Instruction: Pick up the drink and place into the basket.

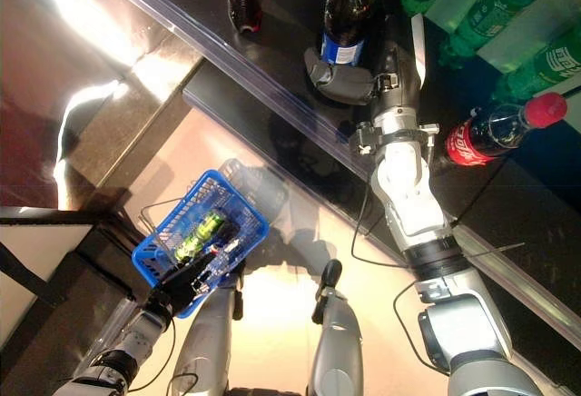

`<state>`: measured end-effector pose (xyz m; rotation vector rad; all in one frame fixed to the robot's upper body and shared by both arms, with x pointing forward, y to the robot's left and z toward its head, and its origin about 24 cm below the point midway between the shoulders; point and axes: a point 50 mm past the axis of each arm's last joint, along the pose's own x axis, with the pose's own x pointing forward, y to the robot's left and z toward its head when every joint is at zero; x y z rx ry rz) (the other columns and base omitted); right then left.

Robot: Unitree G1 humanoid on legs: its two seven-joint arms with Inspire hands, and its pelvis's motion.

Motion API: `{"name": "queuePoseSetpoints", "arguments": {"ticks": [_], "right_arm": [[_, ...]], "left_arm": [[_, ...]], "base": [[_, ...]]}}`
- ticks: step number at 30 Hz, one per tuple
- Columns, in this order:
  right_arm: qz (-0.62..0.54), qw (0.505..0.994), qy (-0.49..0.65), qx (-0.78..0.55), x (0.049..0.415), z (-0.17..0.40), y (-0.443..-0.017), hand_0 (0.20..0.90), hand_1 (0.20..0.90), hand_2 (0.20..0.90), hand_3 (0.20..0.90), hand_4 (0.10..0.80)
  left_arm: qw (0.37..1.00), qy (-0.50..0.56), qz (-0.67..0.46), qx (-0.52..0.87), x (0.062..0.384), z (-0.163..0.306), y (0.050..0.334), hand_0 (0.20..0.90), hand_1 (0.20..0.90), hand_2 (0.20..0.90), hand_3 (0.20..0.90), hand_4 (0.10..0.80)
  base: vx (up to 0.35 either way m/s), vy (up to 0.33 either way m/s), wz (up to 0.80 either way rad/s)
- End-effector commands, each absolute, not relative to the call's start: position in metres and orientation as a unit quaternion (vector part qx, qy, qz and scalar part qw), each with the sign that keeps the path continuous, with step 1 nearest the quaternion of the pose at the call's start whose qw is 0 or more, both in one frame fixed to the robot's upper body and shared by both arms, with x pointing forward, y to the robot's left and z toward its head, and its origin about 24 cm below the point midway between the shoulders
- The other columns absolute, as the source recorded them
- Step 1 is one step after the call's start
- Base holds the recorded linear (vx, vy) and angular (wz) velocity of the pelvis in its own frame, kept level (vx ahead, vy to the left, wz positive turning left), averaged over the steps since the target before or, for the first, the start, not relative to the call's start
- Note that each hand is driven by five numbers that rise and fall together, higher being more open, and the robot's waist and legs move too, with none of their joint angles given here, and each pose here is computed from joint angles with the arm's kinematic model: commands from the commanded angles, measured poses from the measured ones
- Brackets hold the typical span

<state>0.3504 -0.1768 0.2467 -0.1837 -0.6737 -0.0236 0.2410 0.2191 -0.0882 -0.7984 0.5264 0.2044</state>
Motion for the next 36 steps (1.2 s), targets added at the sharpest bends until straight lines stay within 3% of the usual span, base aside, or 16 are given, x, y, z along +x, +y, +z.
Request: {"name": "queuePoseSetpoints", "arguments": {"ticks": [1,10,11,12,36], "right_arm": [[0.007,0.895,-0.436,-0.092,0.339,0.312,-0.169,0.9,0.9,0.9,0.9,0.8],[-0.004,0.904,-0.418,-0.092,0.347,0.313,-0.169,0.9,0.9,0.9,0.9,0.8],[-0.011,0.905,-0.414,-0.093,0.348,0.313,-0.17,0.559,0.559,0.559,0.502,0.402],[-0.017,0.908,-0.408,-0.094,0.35,0.312,-0.172,0.3,0.3,0.3,0.2,0.1],[-0.037,0.913,-0.395,-0.094,0.356,0.312,-0.173,0.3,0.3,0.3,0.2,0.1]], "left_arm": [[0.913,0.216,0.051,-0.343,0.238,-0.077,0.234,0.3,0.3,0.3,0.2,0.1],[0.914,0.216,0.047,-0.34,0.241,-0.075,0.231,0.3,0.3,0.3,0.2,0.1],[0.914,0.216,0.046,-0.339,0.241,-0.074,0.231,0.3,0.3,0.3,0.2,0.1],[0.914,0.217,0.046,-0.339,0.242,-0.074,0.23,0.3,0.3,0.3,0.2,0.1],[0.915,0.214,0.043,-0.339,0.243,-0.073,0.23,0.3,0.3,0.3,0.2,0.1]], "base": [[0.0,0.0,0.0],[0.0,0.0,0.0],[0.003,-0.003,0.04],[0.002,-0.002,0.04],[0.0,0.0,0.0]]}}
